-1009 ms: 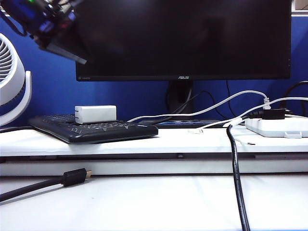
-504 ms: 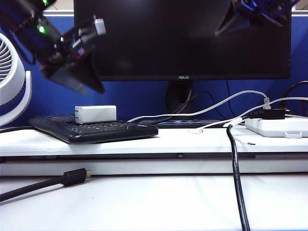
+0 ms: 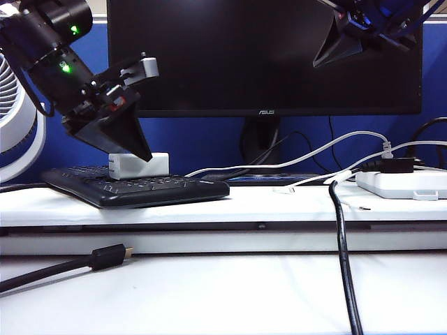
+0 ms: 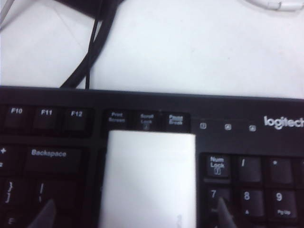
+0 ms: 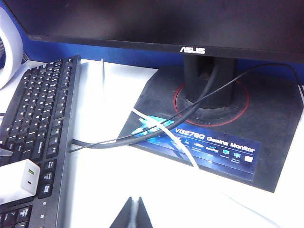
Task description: Pick up the Type-C charging cable and the charging base, insert one end of the Type-C charger into the corresponding slot on the base, and finally place the plugged-in charger back on the table.
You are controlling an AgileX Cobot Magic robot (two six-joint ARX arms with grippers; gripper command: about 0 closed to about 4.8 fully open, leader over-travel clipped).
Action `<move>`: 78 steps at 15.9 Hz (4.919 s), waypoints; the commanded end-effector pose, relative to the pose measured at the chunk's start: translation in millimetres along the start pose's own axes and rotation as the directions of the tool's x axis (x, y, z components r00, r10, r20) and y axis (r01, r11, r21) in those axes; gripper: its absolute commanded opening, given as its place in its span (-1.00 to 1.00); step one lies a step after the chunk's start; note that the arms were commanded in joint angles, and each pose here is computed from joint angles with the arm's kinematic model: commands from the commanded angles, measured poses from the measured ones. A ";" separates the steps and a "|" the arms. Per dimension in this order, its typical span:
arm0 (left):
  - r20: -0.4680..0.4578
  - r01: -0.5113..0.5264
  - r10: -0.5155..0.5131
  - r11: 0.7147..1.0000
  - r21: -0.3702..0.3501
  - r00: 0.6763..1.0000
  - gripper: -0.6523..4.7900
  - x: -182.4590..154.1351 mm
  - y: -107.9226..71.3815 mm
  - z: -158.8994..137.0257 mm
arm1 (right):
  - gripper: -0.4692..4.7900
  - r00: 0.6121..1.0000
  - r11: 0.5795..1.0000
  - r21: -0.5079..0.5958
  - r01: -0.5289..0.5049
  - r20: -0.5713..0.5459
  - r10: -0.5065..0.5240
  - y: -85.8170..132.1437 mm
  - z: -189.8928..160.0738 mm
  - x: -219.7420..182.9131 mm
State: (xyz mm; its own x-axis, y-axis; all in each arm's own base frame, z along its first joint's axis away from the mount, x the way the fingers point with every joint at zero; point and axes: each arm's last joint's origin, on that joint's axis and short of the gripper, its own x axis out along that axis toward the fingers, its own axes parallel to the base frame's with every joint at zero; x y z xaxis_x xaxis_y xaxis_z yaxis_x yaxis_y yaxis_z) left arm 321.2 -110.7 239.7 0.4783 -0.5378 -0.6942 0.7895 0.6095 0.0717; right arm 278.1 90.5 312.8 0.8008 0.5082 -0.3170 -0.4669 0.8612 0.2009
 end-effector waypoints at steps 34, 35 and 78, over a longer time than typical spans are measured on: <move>0.321 0.004 0.018 0.998 -0.066 0.947 -0.21 -43.0 15.3 94.5 | 0.40 0.831 0.965 -0.190 -0.179 -0.554 0.045 14.0 -23.0 99.8; 0.321 0.004 0.018 0.998 -0.066 0.947 -0.21 -43.1 15.3 94.5 | 0.25 0.805 0.963 -0.200 -0.182 -0.592 0.029 21.0 -32.5 107.0; 0.667 0.060 -0.109 0.993 0.097 0.737 -0.21 -100.8 4.7 133.9 | -0.82 0.799 0.842 -0.040 -0.538 0.292 0.525 87.5 178.7 -2.2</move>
State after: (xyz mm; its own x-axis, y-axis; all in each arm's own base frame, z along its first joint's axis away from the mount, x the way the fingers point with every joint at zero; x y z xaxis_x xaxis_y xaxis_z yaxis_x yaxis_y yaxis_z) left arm 333.2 -132.1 391.0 0.5427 -0.8314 -0.1197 0.8399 0.5375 0.0747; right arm 305.3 163.4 488.4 0.5266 0.8477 0.0645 -0.8220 0.4884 0.2928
